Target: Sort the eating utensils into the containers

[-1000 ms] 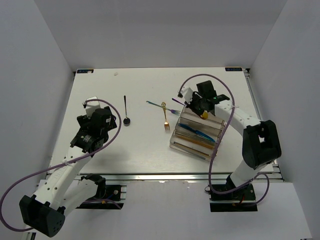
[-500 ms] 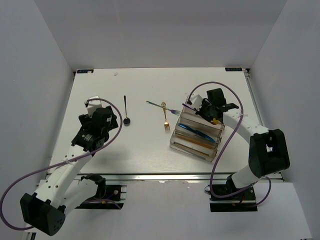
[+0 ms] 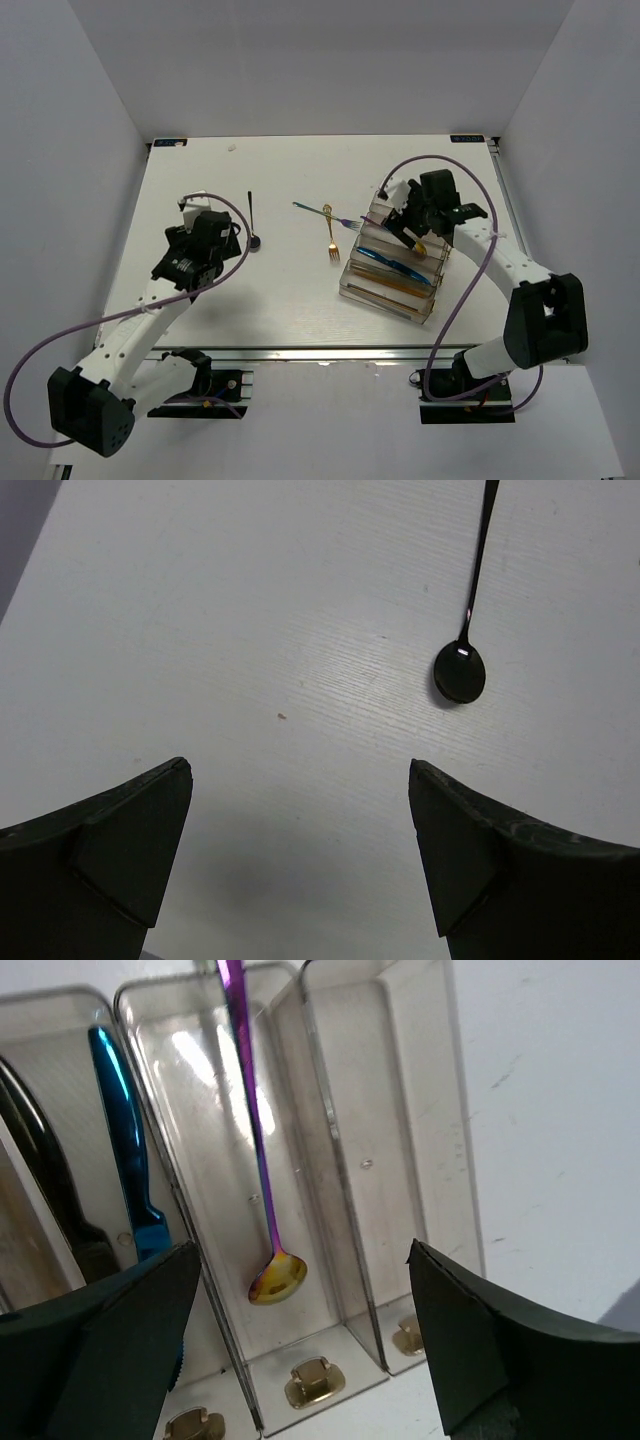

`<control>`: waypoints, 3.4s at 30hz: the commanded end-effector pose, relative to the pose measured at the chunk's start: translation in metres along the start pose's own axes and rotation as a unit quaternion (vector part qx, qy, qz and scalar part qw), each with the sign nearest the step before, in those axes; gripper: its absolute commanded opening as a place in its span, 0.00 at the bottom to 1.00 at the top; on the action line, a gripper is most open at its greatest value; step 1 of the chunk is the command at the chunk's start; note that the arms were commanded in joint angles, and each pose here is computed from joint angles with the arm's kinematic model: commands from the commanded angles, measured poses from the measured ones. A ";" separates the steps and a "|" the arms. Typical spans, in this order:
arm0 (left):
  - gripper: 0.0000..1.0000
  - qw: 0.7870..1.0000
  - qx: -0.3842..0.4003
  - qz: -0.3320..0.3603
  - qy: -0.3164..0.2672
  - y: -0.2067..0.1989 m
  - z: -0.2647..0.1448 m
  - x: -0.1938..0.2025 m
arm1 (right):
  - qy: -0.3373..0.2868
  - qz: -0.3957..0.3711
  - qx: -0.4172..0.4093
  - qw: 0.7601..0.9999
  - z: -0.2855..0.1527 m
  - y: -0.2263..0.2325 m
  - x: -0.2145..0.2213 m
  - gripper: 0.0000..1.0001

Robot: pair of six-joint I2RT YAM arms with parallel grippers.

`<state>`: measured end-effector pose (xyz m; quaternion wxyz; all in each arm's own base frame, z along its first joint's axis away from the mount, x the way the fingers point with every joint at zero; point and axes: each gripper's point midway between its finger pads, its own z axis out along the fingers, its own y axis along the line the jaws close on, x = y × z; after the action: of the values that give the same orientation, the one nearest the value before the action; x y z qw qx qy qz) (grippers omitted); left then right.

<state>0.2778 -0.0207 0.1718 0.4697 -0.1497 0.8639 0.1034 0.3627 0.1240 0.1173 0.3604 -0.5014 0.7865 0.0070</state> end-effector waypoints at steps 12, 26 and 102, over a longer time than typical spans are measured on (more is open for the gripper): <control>0.98 0.992 0.103 -0.068 0.011 -0.090 0.011 -0.071 | -0.207 0.042 -0.026 0.977 -0.040 -0.002 -0.112 0.89; 0.98 0.998 0.047 0.031 0.001 -0.056 0.019 -0.053 | -0.149 0.073 -0.101 0.981 0.053 0.008 -0.138 0.24; 0.98 0.997 0.051 0.056 0.014 -0.051 0.022 -0.033 | 0.002 0.090 -0.061 0.994 0.072 0.014 -0.048 0.03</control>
<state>0.3308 -0.0572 0.1780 0.4444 -0.0761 0.8881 0.0896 0.4004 0.1967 0.0670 0.3012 -0.4507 0.8348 0.0964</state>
